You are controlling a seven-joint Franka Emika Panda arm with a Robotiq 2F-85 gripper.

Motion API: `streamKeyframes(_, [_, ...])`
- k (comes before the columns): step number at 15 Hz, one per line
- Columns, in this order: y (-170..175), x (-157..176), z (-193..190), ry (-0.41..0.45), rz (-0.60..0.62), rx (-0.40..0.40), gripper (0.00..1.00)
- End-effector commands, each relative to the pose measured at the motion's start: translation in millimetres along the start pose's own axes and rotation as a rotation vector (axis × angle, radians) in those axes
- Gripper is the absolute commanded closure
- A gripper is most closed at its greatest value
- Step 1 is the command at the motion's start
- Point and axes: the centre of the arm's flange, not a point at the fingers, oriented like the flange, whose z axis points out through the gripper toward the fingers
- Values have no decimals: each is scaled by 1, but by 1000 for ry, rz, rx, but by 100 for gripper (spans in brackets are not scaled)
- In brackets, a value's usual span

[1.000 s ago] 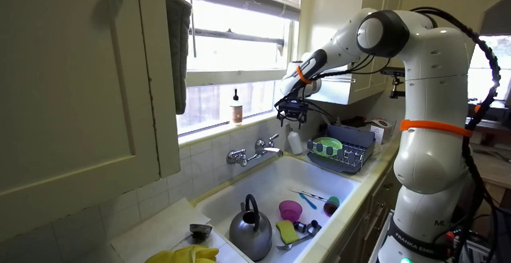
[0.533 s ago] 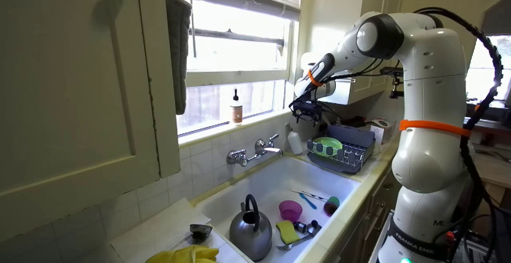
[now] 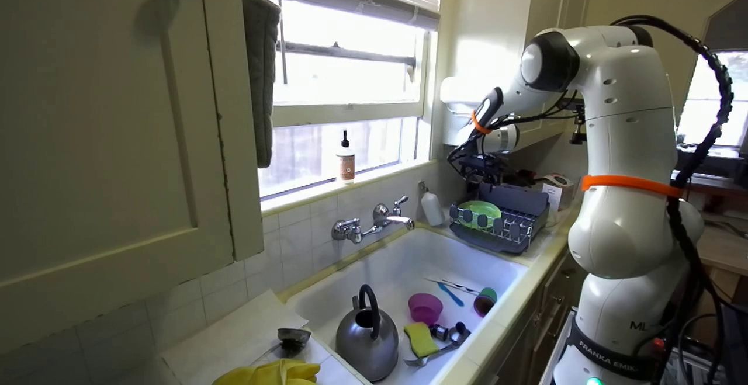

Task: Put the yellow plate on the windowsill.

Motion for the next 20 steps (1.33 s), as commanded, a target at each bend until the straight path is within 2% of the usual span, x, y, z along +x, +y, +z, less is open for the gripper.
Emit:
streamKeyframes(1, [35, 14, 27, -31, 102, -18, 0])
streamKeyframes(2, [23, 11, 13, -13, 57, -20, 0])
streamKeyframes(4, [35, 16, 22, -23, 87, -33, 0])
streamKeyframes(11, [33, 14, 24, -26, 88, -33, 0])
streamKeyframes(13, [37, 24, 40, 7, 102, -54, 0])
streamKeyframes(15, [42, 36, 51, 5, 119, -60, 0])
streamKeyframes(20, [50, 54, 82, -41, 120, -17, 0])
